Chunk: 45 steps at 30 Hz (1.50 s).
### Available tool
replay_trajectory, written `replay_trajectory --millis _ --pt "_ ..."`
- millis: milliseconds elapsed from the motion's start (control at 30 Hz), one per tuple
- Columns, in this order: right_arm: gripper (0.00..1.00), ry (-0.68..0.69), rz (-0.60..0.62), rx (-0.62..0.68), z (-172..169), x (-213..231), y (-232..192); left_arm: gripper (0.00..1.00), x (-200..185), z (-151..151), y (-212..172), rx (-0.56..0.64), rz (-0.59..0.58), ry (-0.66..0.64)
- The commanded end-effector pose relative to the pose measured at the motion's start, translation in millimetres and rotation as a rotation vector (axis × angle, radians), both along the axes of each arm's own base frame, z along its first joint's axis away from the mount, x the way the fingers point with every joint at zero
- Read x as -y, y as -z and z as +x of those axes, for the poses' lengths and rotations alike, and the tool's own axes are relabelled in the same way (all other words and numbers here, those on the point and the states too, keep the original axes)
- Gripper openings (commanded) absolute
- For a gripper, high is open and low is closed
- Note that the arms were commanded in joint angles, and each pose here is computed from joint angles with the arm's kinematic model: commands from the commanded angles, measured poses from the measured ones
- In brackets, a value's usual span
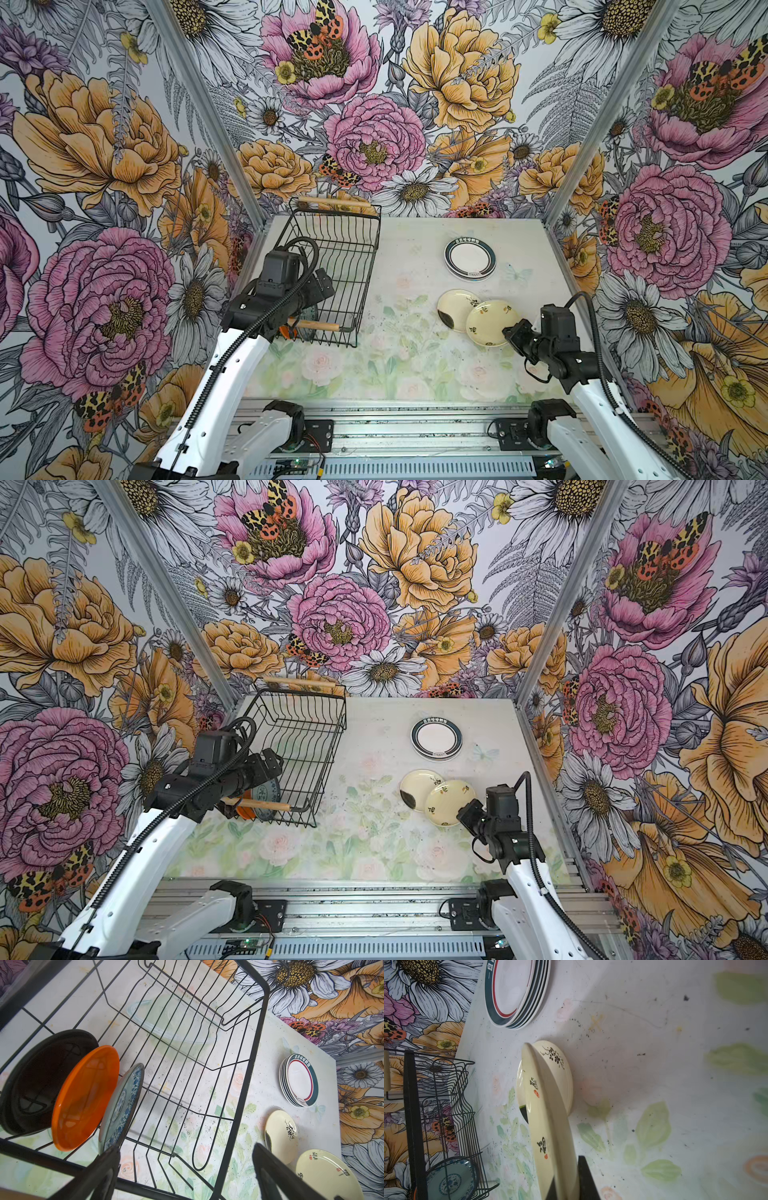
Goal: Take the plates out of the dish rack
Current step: 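Lower the calligraphy plate onto the cream floral plate with the right gripper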
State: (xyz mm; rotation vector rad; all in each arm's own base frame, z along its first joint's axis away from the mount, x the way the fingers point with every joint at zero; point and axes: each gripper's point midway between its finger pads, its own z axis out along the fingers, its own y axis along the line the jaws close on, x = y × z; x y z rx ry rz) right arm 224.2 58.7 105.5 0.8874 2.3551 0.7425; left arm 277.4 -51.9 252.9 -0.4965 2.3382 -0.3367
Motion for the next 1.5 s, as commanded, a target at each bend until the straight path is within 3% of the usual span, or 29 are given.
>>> replay_trajectory --millis 0,567,1467 --pt "0.0 -0.028 0.144 0.112 22.8 -18.6 -21.5 0.99 -8.0 4.9 -6.4 0.047 -0.008 -0.051" --pt "0.0 -0.035 0.34 0.096 63.3 -33.8 12.0 0.99 -14.6 7.7 -14.7 0.109 -0.07 -0.092" --pt "0.0 -0.065 0.339 0.01 85.6 -44.9 39.9 0.99 -14.6 18.0 3.7 0.069 -0.12 -0.082"
